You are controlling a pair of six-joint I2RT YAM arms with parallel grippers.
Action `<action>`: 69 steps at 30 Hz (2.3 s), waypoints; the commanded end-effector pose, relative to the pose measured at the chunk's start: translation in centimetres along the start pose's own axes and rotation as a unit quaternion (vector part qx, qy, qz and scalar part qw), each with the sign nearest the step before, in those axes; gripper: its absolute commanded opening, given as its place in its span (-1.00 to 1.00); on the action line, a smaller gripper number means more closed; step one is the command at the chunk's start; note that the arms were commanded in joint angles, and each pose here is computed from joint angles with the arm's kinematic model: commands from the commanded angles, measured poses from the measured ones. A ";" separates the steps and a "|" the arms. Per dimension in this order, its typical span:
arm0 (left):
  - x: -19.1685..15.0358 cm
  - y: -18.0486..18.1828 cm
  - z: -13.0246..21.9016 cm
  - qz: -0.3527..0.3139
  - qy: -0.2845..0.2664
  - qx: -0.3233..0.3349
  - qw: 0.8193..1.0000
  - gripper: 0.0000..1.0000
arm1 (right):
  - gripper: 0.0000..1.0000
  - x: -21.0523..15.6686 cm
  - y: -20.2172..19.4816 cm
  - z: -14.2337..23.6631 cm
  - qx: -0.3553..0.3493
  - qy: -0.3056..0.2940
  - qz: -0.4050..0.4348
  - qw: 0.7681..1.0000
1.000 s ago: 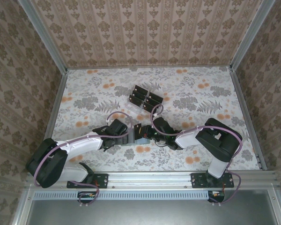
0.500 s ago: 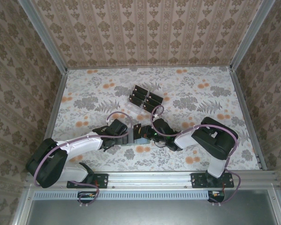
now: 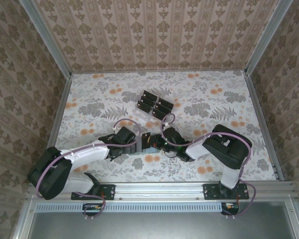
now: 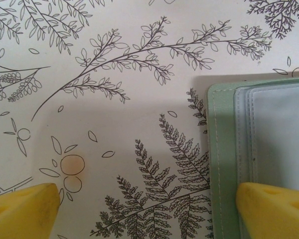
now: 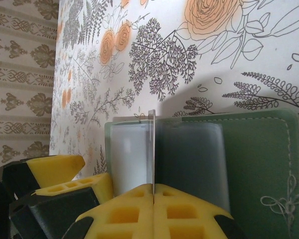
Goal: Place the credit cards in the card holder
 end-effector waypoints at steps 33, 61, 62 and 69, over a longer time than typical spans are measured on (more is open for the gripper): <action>-0.7 0.4 -0.4 -0.001 0.011 0.019 1.000 1.00 | -1.00 -1.9 -2.3 0.2 -0.012 0.020 -0.035 0.999; -0.6 0.3 -0.4 -0.004 0.010 0.018 1.000 1.00 | -1.00 -2.3 -2.5 -1.1 -0.022 0.056 -0.051 0.997; -0.6 0.3 -0.4 -0.004 0.010 0.018 1.000 1.00 | -1.00 -2.4 -2.5 -1.2 -0.024 0.058 -0.051 0.997; -0.5 0.2 -0.3 -0.004 0.009 0.016 1.000 1.00 | -0.92 -2.3 -2.0 -1.6 -0.029 0.071 -0.044 0.996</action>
Point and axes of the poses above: each hand's point on the last joint's axis, 136 mm out from that joint toward the fingers, its own z axis back along the fingers, its own y axis along the line the jaws close on, x = y × z, the point moved 10 cm from there along z, back along the fingers, and after that the axes turned 6 degrees about -z, right-handed, at the moved point
